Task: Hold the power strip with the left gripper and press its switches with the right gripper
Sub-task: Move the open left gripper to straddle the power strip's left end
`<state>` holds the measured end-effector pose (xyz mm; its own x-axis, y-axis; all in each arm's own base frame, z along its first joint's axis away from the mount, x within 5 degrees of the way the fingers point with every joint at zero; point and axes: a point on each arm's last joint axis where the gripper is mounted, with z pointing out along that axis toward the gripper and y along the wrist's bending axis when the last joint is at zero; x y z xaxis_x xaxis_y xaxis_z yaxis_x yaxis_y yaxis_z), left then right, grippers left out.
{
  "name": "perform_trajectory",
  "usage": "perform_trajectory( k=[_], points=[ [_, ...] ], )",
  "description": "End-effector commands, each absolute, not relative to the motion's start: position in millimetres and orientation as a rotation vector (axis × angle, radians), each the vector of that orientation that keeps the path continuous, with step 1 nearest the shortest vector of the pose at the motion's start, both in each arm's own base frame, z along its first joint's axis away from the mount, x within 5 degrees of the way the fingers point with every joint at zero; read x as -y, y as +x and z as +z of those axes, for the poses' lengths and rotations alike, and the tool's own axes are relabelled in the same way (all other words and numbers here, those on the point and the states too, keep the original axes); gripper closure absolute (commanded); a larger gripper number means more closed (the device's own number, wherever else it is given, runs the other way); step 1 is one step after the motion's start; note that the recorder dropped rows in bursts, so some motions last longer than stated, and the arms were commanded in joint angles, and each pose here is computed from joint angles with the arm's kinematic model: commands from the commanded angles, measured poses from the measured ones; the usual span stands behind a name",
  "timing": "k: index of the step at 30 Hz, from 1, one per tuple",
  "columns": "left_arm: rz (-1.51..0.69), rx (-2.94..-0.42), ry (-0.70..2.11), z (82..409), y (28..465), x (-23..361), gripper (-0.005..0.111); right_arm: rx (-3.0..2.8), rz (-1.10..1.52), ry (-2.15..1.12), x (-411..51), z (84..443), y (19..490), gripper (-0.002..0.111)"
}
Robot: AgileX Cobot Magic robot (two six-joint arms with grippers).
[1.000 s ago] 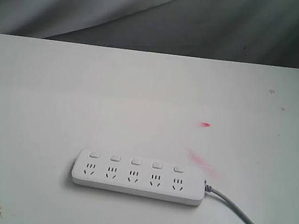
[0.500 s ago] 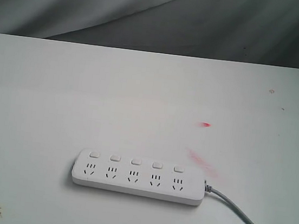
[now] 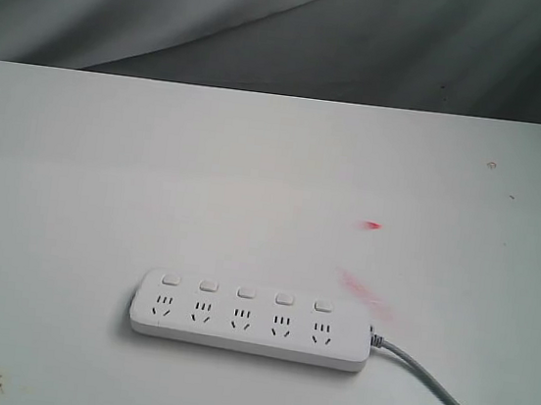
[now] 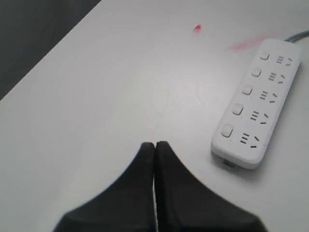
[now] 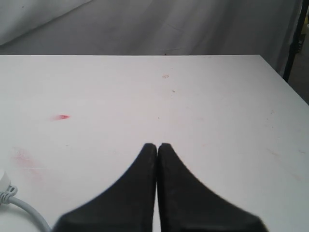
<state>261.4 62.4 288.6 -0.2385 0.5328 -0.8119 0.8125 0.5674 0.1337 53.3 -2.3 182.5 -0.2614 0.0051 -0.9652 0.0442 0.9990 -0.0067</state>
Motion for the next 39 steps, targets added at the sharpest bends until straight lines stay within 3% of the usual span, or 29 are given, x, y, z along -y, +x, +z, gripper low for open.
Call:
perform_trajectory(
  k=[1, 5, 8, 11, 12, 14, 19, 26, 30, 34, 39],
  points=[
    [-0.385, -1.841, 1.201, 272.9, 270.3, -65.2, 0.106, -1.823, -0.039, 0.045, 2.6, 182.5, 53.5, 0.108],
    [-0.47, -1.892, 1.211, 248.7, 280.2, -68.2, 0.097, -1.823, -0.039, 0.045, 2.6, 182.5, 53.5, 0.108],
    [-0.549, -1.939, 1.298, 225.0, 285.4, -64.0, 0.08, -1.823, -0.039, 0.045, 2.6, 182.5, 53.5, 0.108],
    [-0.625, -1.958, 1.427, 205.7, 288.8, -51.1, 0.055, -1.823, -0.039, 0.045, 2.6, 182.5, 53.5, 0.108],
    [-0.666, -1.945, 1.506, 198.4, 291.1, -37.7, 0.039, -1.823, -0.039, 0.045, 2.6, 182.5, 53.5, 0.108],
    [-0.686, -1.912, 1.558, 194.7, 296.0, -18.1, 0.027, -1.823, -0.039, 0.045, 2.6, 182.5, 53.5, 0.108],
    [-0.775, -1.883, 1.565, 175.9, 307.6, 16.4, 0.026, -1.823, -0.039, 0.045, 2.6, 182.5, 53.5, 0.108],
    [-0.945, -1.909, 1.523, 147.2, 311.8, 24.4, 0.031, -1.823, -0.039, 0.045, 2.6, 182.5, 53.5, 0.108],
    [-0.887, -1.945, 1.626, 123.9, 319.7, 39.1, 0.031, -1.823, -0.039, 0.045, 2.6, 182.5, 53.5, 0.108],
    [-0.782, -1.935, 1.618, 127.1, 334.8, 44.9, 0.031, -1.823, -0.039, 0.045, 2.6, 182.5, 53.5, 0.108],
    [-0.816, -1.946, 1.617, 117.2, 337.7, 45.9, 0.031, -1.823, -0.039, 0.045, 2.6, 182.5, 53.5, 0.108]
  ],
)
